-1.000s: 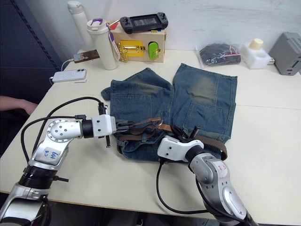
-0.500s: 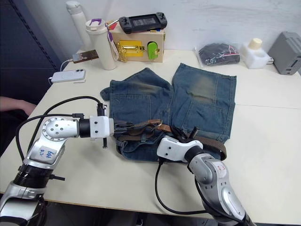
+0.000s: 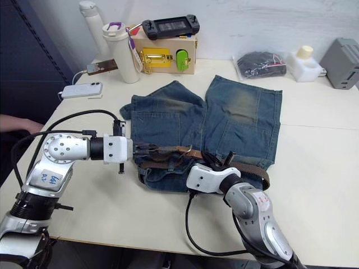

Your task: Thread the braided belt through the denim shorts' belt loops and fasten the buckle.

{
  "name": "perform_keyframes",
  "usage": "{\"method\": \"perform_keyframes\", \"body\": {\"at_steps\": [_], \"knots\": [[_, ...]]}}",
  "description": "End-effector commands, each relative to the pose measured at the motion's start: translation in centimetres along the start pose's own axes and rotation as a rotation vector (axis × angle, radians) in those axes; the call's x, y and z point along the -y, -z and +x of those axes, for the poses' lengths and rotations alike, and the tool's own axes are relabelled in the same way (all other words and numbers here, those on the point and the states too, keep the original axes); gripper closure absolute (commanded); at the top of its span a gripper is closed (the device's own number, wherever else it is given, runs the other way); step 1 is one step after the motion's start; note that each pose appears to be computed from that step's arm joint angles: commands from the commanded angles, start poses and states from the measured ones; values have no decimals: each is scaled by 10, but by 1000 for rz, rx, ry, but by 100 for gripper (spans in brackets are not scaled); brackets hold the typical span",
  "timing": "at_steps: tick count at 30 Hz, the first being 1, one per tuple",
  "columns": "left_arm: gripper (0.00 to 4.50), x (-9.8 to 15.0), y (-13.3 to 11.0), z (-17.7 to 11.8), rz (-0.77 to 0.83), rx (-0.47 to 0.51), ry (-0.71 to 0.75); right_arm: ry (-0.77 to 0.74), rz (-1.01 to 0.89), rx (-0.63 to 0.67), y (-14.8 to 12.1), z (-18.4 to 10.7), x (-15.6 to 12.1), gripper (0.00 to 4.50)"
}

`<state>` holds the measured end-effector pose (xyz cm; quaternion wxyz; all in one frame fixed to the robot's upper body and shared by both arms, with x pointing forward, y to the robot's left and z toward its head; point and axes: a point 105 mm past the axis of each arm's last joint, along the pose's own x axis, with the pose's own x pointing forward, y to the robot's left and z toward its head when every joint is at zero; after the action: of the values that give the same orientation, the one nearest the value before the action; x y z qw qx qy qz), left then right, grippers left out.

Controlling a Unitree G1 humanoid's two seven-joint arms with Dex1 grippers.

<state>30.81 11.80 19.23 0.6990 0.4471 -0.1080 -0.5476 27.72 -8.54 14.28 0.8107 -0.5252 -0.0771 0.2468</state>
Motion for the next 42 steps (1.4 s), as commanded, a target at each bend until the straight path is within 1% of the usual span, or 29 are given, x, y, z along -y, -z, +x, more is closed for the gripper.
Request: {"method": "perform_keyframes", "body": {"at_steps": [1, 5, 11, 15, 18, 21, 23, 26, 28, 29, 30, 32, 33, 35, 36, 39, 42], "knots": [[450, -5, -3, 2, 47, 16, 15, 24, -20, 52, -11, -1, 7, 449], [450, -3, -7, 12, 57, 58, 47, 22, -21, 54, -11, -1, 7, 449], [450, 13, -8, 26, 27, 93, 92, 30, -21, 40, -8, -1, 9, 449], [450, 6, -6, 39, 5, 103, 42, 16, -27, 48, -10, -2, 7, 449], [450, 3, -7, 44, -6, 110, 30, 11, -29, 52, -10, -2, 6, 449], [450, -3, -14, 65, -5, 147, 5, -36, -30, 61, -11, -1, 0, 449], [450, -3, -18, 74, -11, 167, 4, -73, 0, 48, -8, -3, -4, 449], [450, 4, -16, 83, -15, 170, 22, -113, 61, 19, 0, -7, -7, 449], [450, 10, -17, 90, -34, 184, 38, -121, 129, 7, 4, -11, -4, 342], [450, 12, -18, 93, -44, 192, 43, -124, 155, 4, 4, -12, -3, 311], [450, 13, -18, 94, -50, 197, 45, -127, 171, 3, 5, -13, -2, 251], [450, 17, -17, 97, -64, 194, 50, -206, 232, -13, 9, -20, -7, 156], [450, 18, -16, 98, -70, 193, 50, -243, 270, -10, 9, -26, -6, 104], [450, 20, -15, 100, -85, 195, 46, -273, 310, -3, 9, -35, 2, 18], [450, 21, -15, 101, -89, 196, 45, -286, 324, 0, 9, -40, 6, 8], [450, 22, -14, 102, -104, 200, 42, -322, 360, 15, 9, -53, 19, 8], [450, 23, -15, 103, -110, 204, 38, -344, 400, 28, 9, -60, 27, 8]]}}
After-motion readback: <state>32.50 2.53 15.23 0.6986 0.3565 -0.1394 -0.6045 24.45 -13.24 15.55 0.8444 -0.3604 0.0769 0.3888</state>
